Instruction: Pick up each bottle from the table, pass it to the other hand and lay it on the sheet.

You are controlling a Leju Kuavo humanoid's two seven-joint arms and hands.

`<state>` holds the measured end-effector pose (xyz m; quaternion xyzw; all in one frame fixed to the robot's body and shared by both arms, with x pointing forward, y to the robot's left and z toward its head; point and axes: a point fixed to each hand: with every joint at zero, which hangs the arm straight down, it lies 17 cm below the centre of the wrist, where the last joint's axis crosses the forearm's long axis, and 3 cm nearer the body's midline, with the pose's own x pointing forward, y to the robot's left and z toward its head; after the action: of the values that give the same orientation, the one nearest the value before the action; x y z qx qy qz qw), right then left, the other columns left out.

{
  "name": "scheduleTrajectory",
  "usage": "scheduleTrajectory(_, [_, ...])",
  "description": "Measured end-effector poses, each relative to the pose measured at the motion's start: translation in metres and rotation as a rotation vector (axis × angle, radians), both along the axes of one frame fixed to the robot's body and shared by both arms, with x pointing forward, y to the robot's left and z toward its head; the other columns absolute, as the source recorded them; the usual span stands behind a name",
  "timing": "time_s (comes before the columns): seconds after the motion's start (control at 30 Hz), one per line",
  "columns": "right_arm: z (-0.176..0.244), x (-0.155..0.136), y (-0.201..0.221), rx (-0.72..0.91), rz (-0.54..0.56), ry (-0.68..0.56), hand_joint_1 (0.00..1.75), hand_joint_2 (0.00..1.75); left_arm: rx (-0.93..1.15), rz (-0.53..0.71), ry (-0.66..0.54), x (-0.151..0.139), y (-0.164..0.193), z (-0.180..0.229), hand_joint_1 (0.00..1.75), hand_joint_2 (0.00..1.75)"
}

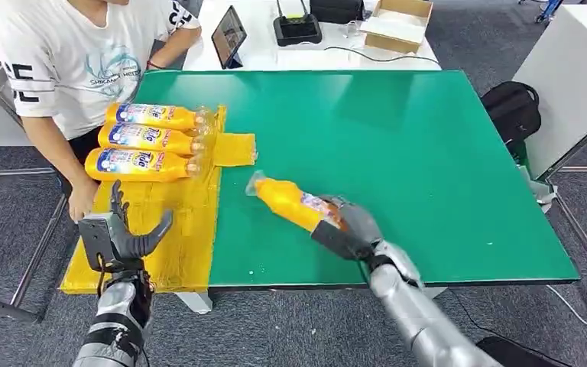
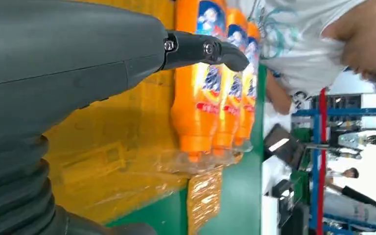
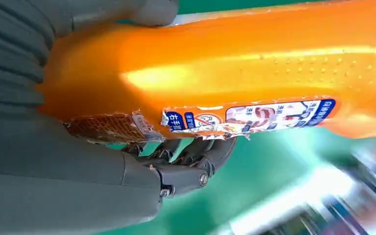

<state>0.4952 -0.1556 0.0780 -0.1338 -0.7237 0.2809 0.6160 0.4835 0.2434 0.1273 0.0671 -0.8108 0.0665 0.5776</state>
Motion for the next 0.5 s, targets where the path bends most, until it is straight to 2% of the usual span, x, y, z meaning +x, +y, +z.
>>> scheduleTrajectory(0.23, [0.101,-0.021,-0.019,0.234,-0.132,-0.331,1.75,1.75,-0.106,-0.151,0.031,-0.002,-0.043,0.001,0.0,1.75])
scheduleTrajectory(0.5, [0.127,-0.031,-0.031,0.288,-0.17,-0.398,1.75,1.75,-0.118,-0.189,0.022,-0.004,-0.06,0.008,0.0,1.75])
